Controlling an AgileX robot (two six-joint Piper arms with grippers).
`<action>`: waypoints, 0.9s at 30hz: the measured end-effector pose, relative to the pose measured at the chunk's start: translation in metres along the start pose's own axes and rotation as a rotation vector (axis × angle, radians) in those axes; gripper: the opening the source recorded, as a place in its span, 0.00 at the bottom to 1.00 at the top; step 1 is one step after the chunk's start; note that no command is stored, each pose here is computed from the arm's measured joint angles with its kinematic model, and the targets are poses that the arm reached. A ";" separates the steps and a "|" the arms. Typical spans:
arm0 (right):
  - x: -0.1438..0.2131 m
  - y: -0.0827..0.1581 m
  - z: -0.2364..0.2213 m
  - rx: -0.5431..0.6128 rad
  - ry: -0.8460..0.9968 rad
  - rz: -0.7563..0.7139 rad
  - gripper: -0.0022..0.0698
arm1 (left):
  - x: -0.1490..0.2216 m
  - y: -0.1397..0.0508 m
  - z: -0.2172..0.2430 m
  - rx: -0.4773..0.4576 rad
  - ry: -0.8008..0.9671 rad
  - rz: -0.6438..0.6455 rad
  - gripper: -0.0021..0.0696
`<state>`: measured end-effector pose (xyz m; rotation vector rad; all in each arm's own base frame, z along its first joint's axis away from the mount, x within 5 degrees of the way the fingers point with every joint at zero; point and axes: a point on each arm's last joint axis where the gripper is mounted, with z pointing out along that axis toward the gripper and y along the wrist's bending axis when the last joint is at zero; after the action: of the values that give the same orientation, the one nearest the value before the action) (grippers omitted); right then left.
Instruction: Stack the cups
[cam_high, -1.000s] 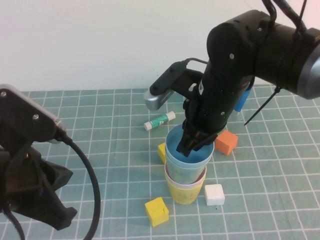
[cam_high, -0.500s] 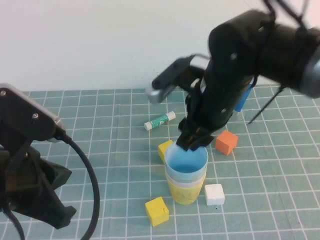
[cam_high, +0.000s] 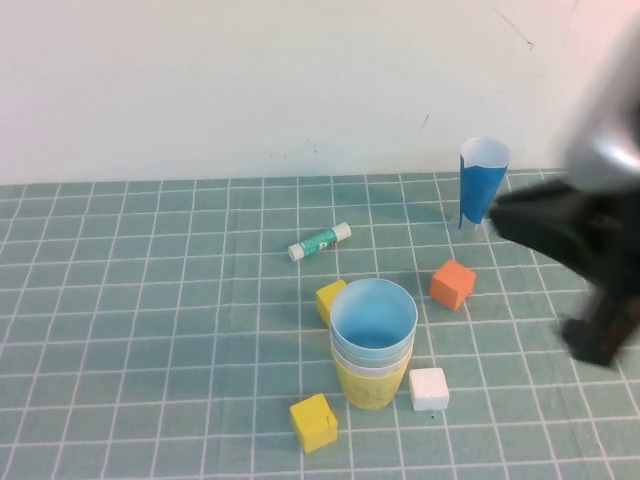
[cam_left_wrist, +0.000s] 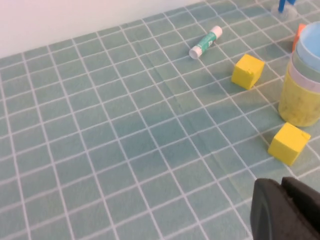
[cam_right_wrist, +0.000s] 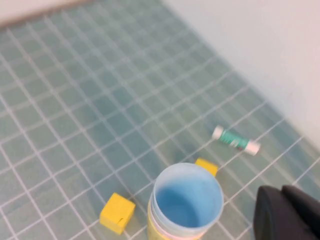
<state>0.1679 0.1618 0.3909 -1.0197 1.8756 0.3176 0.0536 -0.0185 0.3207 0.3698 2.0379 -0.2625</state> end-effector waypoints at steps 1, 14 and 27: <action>0.009 0.002 -0.011 0.009 -0.039 0.000 0.04 | 0.006 0.001 -0.004 -0.002 -0.010 -0.009 0.03; 0.127 0.030 -0.121 0.106 -0.463 0.001 0.03 | 0.051 0.013 -0.033 -0.027 -0.137 -0.044 0.03; 0.155 0.036 -0.123 0.100 -0.429 -0.001 0.03 | 0.053 0.014 -0.031 -0.030 -0.129 -0.042 0.03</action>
<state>0.0325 0.0313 0.3193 -0.8103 1.4879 0.4033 0.0092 0.0126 0.2878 0.2839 1.9221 -0.2741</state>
